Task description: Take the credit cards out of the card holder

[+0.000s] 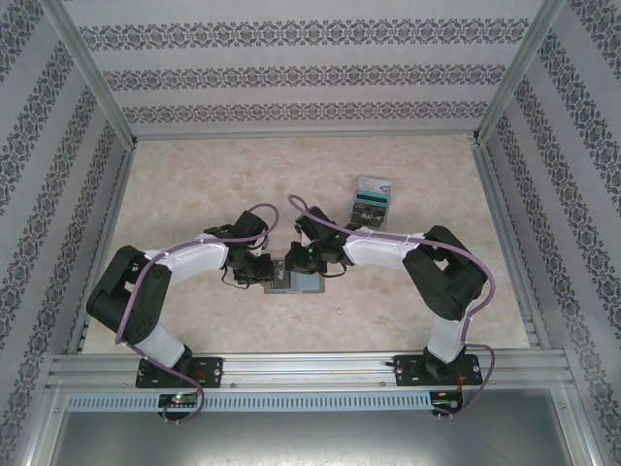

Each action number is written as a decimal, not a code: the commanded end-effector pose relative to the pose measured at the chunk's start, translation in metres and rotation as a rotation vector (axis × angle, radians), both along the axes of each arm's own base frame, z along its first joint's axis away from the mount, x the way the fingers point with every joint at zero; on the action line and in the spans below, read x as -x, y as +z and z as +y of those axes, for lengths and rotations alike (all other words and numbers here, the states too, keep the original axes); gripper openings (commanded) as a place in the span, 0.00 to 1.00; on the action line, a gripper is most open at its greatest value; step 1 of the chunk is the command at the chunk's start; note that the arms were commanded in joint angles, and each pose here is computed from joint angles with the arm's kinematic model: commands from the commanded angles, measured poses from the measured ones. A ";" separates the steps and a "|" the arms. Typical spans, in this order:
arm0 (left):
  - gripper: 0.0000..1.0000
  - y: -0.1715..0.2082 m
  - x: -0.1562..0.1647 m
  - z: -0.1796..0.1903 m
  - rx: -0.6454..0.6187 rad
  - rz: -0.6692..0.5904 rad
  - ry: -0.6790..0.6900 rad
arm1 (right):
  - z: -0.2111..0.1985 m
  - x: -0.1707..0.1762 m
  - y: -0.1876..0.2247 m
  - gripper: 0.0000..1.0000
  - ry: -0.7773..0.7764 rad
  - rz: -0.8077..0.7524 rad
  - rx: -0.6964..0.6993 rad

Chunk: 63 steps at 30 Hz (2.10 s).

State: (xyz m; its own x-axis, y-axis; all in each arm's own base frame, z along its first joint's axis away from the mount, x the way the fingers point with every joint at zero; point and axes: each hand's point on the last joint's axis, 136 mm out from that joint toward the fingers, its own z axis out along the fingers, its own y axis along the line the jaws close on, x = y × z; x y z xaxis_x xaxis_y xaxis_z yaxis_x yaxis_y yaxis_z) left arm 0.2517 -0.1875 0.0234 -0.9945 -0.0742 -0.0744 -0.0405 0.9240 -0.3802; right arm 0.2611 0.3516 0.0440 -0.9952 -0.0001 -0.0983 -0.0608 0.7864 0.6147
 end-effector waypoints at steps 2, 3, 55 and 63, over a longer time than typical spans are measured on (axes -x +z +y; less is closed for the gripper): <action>0.16 -0.012 0.005 0.008 -0.028 0.031 0.024 | 0.000 0.002 -0.010 0.13 -0.018 0.055 -0.013; 0.16 -0.012 0.005 0.008 -0.027 0.031 0.025 | -0.003 0.002 -0.011 0.13 -0.023 0.059 -0.007; 0.16 -0.011 0.005 0.008 -0.030 0.037 0.022 | -0.010 0.003 -0.014 0.00 -0.018 0.094 -0.084; 0.16 -0.011 0.005 0.008 -0.033 0.039 0.021 | -0.027 0.005 -0.015 0.00 -0.037 0.099 -0.071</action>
